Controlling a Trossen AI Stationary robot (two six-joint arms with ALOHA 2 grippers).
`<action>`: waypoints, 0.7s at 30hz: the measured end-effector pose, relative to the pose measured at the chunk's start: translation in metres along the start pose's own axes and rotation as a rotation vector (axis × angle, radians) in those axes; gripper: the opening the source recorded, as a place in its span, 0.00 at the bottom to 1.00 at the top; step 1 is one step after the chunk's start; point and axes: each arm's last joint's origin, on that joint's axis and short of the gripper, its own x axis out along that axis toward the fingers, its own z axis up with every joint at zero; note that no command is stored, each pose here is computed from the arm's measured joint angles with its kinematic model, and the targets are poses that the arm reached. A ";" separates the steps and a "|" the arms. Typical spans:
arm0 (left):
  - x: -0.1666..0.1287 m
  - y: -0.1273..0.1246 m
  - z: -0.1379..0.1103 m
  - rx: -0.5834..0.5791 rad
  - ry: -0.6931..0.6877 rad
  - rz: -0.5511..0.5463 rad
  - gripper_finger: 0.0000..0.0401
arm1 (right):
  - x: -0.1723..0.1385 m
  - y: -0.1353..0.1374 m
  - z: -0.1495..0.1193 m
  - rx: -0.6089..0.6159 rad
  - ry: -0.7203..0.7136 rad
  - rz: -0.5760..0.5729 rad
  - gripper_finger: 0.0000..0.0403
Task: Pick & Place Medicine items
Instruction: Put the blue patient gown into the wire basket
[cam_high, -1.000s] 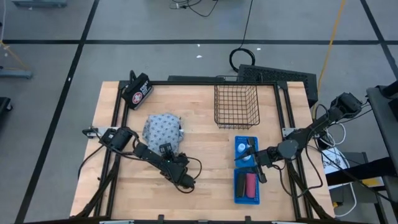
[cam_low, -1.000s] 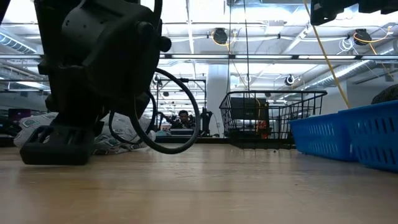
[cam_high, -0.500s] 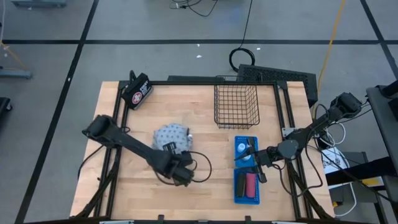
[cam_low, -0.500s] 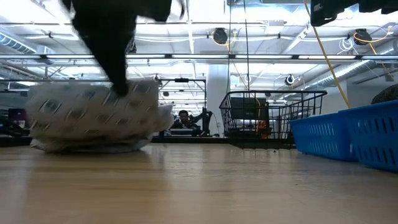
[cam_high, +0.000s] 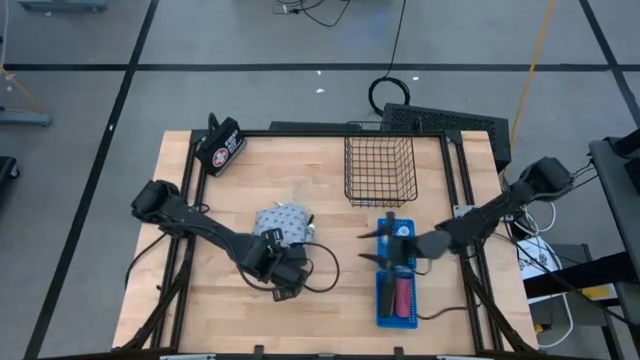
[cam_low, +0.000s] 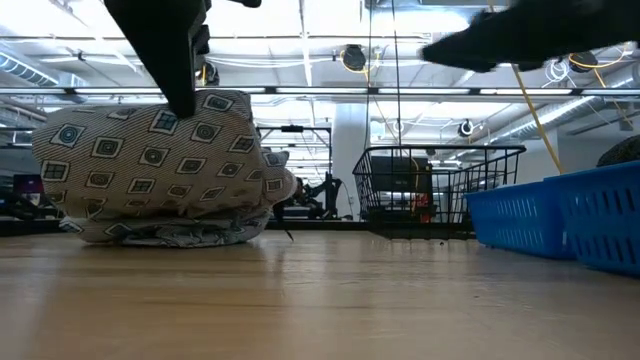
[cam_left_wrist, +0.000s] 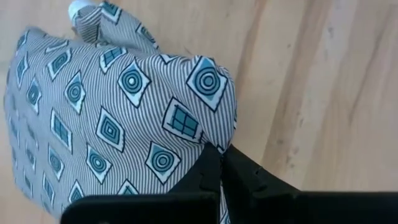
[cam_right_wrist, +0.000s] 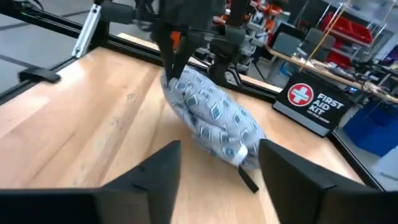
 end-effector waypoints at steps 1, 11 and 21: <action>0.000 0.000 0.001 0.012 -0.004 -0.006 0.00 | 0.009 -0.002 0.002 -0.003 0.012 0.003 0.53; 0.000 -0.001 0.000 0.036 0.005 -0.024 0.00 | 0.104 -0.009 -0.017 -0.350 0.227 0.023 0.81; 0.000 -0.002 0.001 0.049 0.010 -0.045 0.00 | 0.163 -0.017 -0.036 -0.408 0.231 -0.004 0.88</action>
